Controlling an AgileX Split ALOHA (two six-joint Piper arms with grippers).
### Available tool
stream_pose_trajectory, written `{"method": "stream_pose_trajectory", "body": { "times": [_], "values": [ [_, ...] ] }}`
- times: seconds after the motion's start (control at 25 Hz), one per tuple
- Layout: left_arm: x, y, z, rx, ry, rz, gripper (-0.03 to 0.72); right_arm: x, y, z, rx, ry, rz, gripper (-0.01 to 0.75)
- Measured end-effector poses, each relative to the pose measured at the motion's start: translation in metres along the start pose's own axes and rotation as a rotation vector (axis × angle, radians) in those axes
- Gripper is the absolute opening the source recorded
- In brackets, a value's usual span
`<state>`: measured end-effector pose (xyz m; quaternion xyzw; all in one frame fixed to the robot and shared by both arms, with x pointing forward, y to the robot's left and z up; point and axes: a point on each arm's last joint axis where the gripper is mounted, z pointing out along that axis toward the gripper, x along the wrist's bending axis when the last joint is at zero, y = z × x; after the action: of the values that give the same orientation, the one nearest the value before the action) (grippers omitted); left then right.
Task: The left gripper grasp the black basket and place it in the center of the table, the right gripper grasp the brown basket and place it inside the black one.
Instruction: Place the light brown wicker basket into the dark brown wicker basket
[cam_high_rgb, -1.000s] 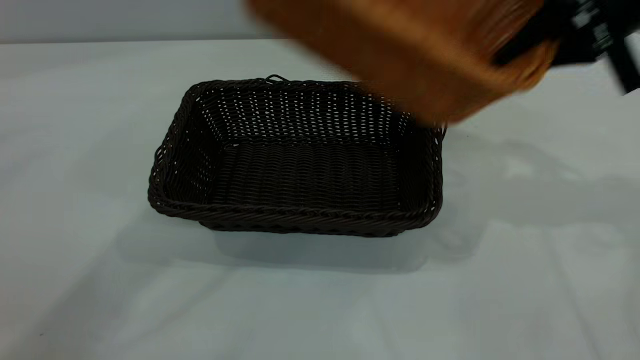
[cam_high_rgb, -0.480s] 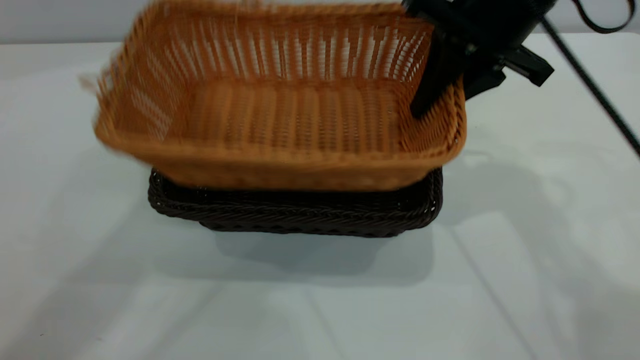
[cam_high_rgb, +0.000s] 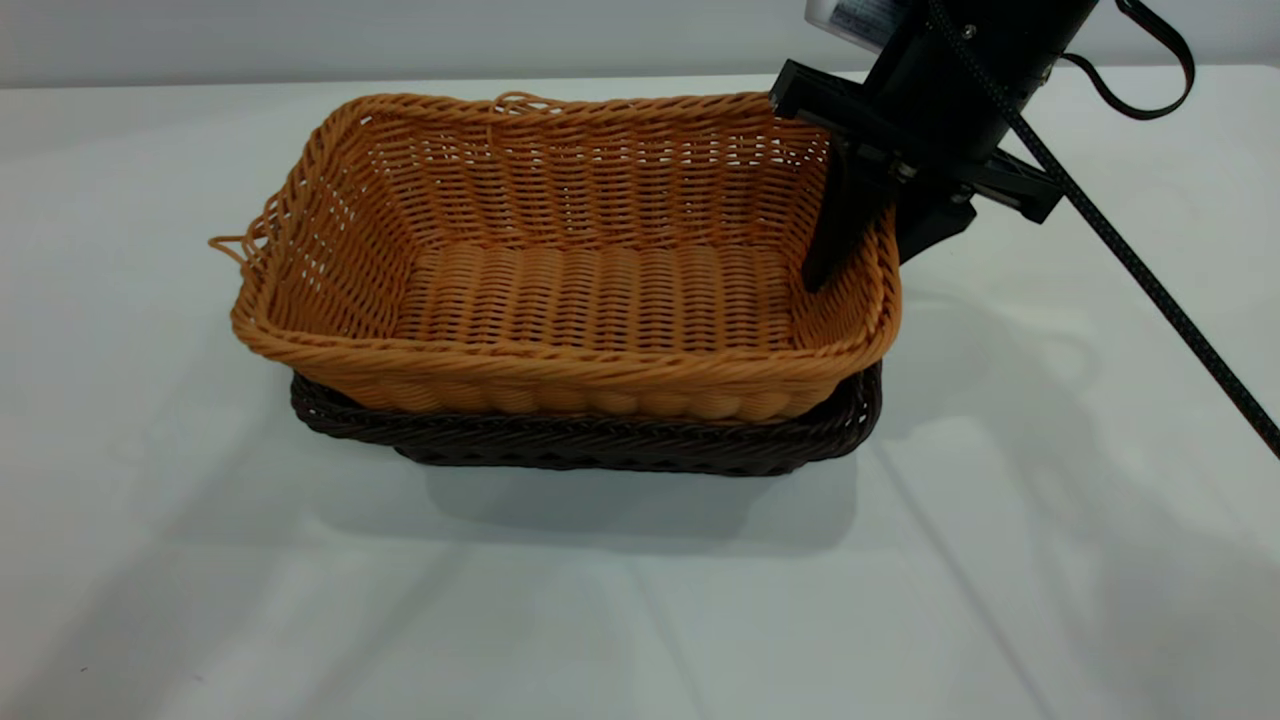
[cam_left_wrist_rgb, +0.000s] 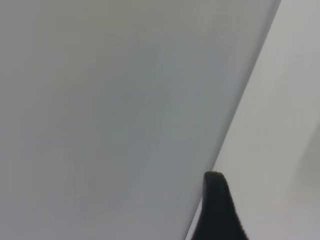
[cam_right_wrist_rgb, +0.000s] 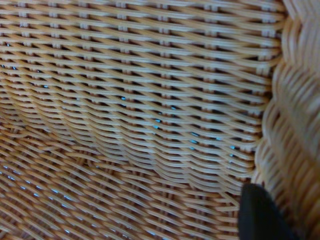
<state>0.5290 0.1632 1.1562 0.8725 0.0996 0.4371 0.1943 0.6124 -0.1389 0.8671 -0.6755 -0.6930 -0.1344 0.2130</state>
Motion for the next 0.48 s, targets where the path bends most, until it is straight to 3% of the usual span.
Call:
{"method": "stream_pose_trajectory", "body": {
  "times": [0.28,0.36,0.48],
  "values": [
    [-0.001,-0.002,-0.002,0.015,-0.013,-0.003,0.454,0.012,-0.005,-0.005,0.092,0.024,-0.124,0.529],
    [0.0,-0.002,-0.008,0.015,-0.009,-0.006,0.454,0.015,-0.005,-0.012,0.141,0.004,-0.173,0.582],
    [0.004,-0.002,-0.024,0.003,0.012,-0.026,0.454,0.019,0.002,-0.026,0.157,-0.06,-0.209,0.586]
  ]
}}
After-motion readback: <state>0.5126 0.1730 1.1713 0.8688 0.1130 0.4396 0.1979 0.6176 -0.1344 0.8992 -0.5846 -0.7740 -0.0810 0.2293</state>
